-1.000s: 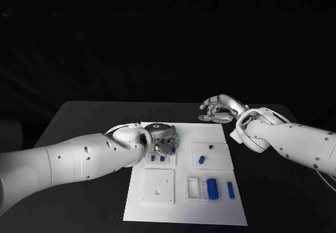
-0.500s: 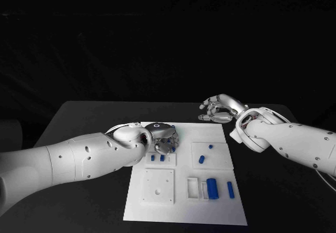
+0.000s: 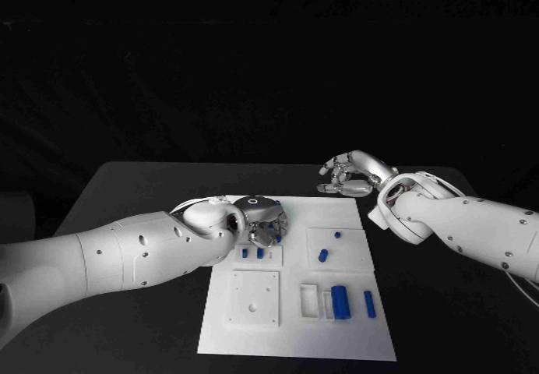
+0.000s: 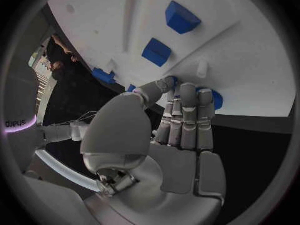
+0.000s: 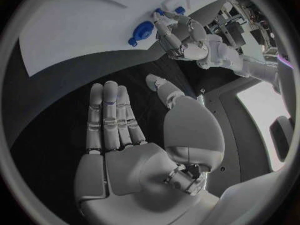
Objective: Assemble the parts on the task board
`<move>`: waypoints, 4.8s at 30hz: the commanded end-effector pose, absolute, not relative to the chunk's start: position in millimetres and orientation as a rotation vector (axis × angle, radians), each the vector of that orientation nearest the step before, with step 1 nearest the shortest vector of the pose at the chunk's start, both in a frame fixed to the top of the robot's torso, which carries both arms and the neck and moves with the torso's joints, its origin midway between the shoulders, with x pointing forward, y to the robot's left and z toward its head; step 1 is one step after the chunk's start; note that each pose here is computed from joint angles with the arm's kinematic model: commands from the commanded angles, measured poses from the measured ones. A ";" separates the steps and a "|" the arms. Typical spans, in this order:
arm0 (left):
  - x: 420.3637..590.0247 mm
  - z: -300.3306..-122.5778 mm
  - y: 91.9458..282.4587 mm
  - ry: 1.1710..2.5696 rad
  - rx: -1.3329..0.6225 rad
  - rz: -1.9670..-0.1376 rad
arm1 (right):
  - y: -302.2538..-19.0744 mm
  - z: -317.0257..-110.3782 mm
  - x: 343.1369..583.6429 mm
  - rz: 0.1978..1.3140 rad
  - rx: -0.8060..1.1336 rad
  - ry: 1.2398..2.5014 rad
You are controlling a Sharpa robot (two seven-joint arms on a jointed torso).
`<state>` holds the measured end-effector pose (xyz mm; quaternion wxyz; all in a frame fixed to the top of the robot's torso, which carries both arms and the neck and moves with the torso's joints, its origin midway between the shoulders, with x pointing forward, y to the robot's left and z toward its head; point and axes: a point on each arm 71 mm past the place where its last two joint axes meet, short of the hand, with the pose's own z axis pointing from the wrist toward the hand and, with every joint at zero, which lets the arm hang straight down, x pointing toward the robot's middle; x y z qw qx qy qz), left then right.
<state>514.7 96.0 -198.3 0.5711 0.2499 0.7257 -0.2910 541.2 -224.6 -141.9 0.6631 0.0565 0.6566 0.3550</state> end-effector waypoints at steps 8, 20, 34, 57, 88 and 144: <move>512.2 -207.7 96.2 1.685 0.693 -0.594 | -222.4 -142.0 539.9 0.815 0.114 1.489; 509.9 -209.4 94.1 1.694 0.722 -0.584 | -222.0 -141.9 539.8 0.816 0.114 1.489; 510.8 -210.5 96.4 1.688 0.718 -0.559 | -222.1 -141.9 539.8 0.816 0.114 1.488; 511.7 -203.0 103.0 1.600 0.609 -0.603 | -222.5 -142.1 540.3 0.814 0.114 1.489; 507.1 -176.0 158.4 1.635 0.401 -0.630 | -226.0 -143.6 539.4 0.809 0.118 1.492; 493.7 -200.4 139.8 1.625 0.569 -0.555 | -225.9 -144.6 538.8 0.810 0.119 1.496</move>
